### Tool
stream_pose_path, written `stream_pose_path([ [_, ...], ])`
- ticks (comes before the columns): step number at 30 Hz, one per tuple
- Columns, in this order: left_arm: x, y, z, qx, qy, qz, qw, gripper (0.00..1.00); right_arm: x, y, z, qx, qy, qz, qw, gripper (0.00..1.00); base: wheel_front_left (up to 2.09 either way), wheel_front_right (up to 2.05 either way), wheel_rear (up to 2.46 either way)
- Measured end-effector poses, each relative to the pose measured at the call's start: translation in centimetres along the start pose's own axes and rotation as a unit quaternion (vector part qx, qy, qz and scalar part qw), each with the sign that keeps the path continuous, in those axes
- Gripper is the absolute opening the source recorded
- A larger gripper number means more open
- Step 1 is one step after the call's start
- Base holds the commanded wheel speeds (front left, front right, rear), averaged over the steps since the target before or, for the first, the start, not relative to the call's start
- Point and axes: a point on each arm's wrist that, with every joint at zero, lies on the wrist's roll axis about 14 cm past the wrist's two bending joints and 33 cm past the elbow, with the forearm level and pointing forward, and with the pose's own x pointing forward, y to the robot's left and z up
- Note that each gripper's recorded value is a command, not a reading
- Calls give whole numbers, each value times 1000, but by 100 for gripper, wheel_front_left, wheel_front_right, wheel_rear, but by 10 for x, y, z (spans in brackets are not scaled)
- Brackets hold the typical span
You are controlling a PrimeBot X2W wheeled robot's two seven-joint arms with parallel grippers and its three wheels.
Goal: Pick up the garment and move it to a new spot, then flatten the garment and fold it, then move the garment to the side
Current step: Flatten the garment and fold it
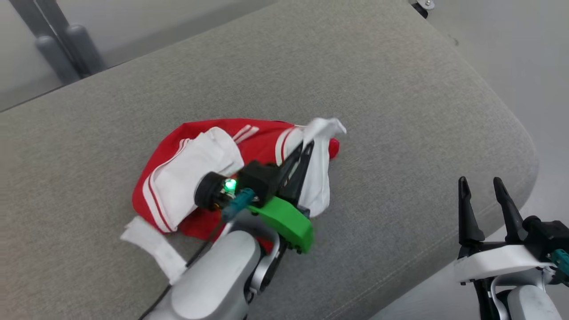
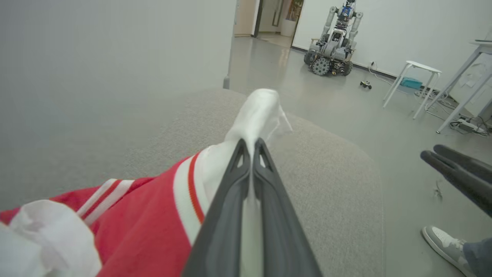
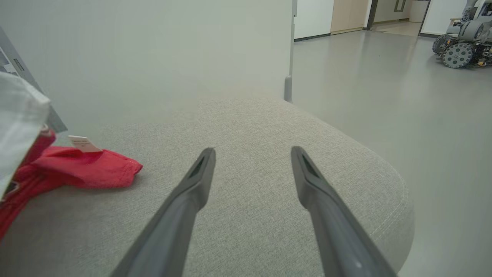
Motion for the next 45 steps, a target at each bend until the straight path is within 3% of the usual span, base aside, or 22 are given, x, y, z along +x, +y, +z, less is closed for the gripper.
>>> stream_pose_path([
  [5,-34,33,90,-24,-133,66,989,0,5,14,-2,5,-1,27,1000,100,0,0,0],
  [13,-130,84,206,-3,-302,181,936,0,13,47,-3,16,-5,79,997,100,0,0,0],
  [18,-179,101,245,29,-346,222,911,0,18,65,0,20,-11,110,994,100,0,0,0],
  [27,-222,111,277,51,-374,253,891,0,19,90,6,29,-21,146,989,100,0,0,0],
  [38,-231,105,322,111,-396,236,880,0,16,92,4,29,-18,151,988,100,0,0,0],
  [42,-218,95,333,120,-386,207,891,0,16,90,4,27,-17,150,988,100,0,0,0],
  [45,-195,95,318,93,-353,186,912,0,17,90,3,27,-16,149,988,100,0,0,0],
])
